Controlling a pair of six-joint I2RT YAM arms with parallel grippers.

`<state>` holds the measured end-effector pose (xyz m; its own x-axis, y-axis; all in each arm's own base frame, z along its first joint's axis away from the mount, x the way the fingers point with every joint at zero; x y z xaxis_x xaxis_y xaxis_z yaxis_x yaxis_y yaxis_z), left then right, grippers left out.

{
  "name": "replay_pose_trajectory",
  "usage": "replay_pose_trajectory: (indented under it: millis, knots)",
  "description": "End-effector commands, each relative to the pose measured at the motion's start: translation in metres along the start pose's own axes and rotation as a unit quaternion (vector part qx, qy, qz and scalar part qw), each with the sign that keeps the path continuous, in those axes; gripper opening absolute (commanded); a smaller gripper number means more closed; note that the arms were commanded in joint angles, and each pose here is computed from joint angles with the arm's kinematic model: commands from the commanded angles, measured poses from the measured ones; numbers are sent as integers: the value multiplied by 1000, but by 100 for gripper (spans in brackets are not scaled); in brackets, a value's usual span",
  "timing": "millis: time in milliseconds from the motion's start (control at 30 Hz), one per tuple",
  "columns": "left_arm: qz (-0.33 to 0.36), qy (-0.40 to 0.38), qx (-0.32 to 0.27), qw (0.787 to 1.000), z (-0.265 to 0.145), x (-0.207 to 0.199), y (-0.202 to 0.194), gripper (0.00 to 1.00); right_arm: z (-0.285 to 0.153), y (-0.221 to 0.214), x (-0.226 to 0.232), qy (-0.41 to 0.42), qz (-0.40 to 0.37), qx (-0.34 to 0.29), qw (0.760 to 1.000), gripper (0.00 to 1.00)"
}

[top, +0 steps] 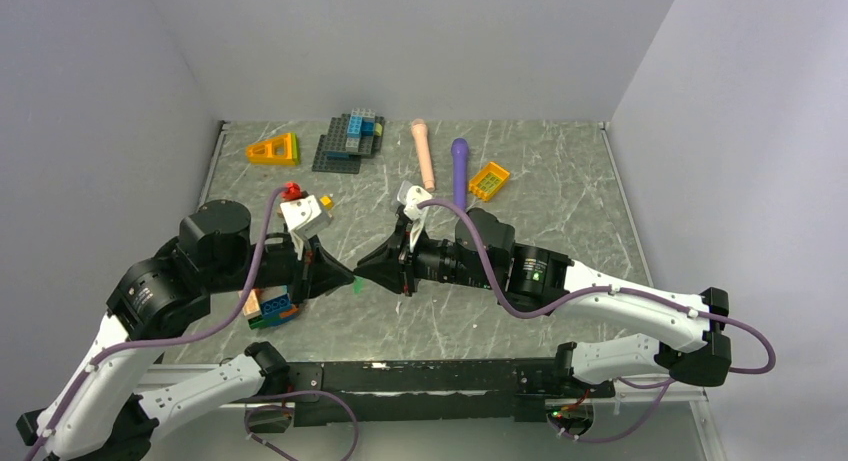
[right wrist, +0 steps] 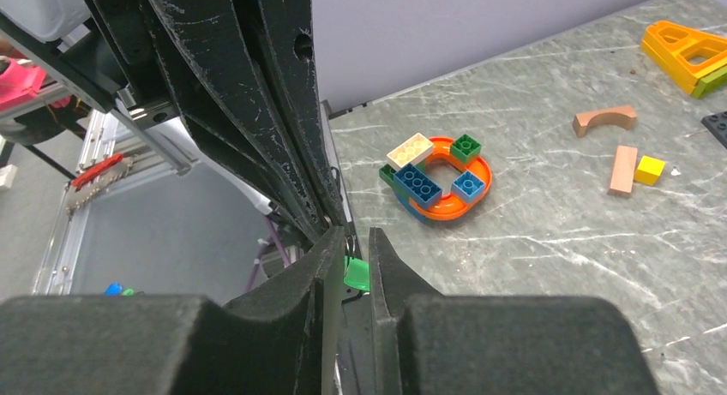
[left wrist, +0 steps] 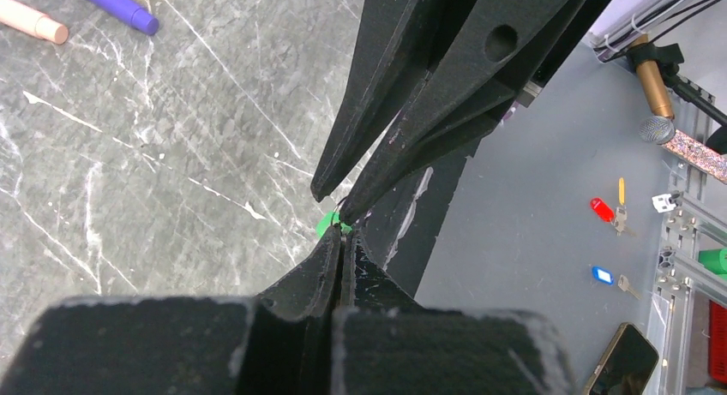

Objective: Remove the keys from the keyring

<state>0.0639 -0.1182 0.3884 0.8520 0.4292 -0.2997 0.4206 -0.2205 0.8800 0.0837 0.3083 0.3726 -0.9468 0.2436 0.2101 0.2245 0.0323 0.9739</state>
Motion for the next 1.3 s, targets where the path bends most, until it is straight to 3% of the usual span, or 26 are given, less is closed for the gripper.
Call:
replay_pose_trajectory:
  millis: [0, 333, 767, 1133, 1267]
  knots:
    - [22, -42, -33, 998, -9, -11, 11, 0, 1, 0, -3, 5, 3, -5, 1000, 19]
    - [22, -38, -33, 998, -9, -11, 10, 0, -3, 0, 0, 30, 4, -10, 999, 19]
    - [26, -45, -34, 998, -13, -13, 11, 0, -10, -4, 2, 68, 0, -7, 998, 32]
    - [26, -58, -26, 998, -11, -15, 10, 0, -4, 0, 1, 80, -5, 0, 997, 32]
    - [28, -64, -23, 997, -11, -15, 9, 0, -3, 0, 0, 83, -5, 2, 996, 20]
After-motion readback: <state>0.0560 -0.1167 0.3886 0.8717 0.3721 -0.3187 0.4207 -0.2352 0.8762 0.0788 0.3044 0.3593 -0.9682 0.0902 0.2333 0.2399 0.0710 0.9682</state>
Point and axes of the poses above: each gripper's point midway between its finger pads, its own z axis out along the fingers, its own x axis along the line the jaws close on, y = z × x, the point moved 9 cm from there along -z, back along the fingers, and after that the axes turned 2 degrees about -z, right-handed, at the moved point
